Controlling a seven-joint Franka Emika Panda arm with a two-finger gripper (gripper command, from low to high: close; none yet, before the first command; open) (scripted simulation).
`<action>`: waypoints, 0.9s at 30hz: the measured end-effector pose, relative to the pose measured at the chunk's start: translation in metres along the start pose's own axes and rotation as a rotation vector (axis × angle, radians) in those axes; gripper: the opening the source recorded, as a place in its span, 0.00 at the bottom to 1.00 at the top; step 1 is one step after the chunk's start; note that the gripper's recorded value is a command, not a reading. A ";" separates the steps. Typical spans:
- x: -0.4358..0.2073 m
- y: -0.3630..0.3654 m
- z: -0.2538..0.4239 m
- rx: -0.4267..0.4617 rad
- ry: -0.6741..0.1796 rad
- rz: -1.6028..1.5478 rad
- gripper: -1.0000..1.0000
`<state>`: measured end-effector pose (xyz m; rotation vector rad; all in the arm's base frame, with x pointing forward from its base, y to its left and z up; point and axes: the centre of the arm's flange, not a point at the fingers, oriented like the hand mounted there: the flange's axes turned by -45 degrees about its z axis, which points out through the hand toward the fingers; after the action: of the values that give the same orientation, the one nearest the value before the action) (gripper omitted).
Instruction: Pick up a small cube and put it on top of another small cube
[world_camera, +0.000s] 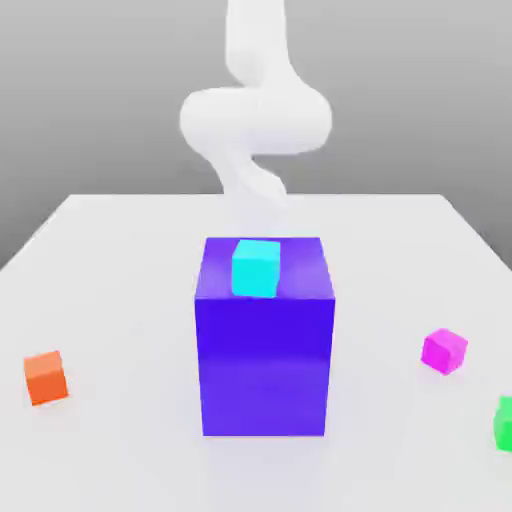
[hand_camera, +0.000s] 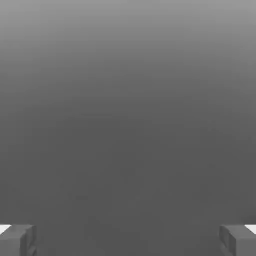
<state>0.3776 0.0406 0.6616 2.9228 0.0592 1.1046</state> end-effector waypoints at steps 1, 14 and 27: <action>-0.007 -0.019 0.026 0.001 -0.036 -0.027 0.50; -0.231 -0.222 0.242 0.111 -0.456 -0.388 0.50; -0.427 -0.285 0.267 0.263 -0.684 -0.573 0.50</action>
<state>0.2258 0.3076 0.1703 2.9930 1.0018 0.0094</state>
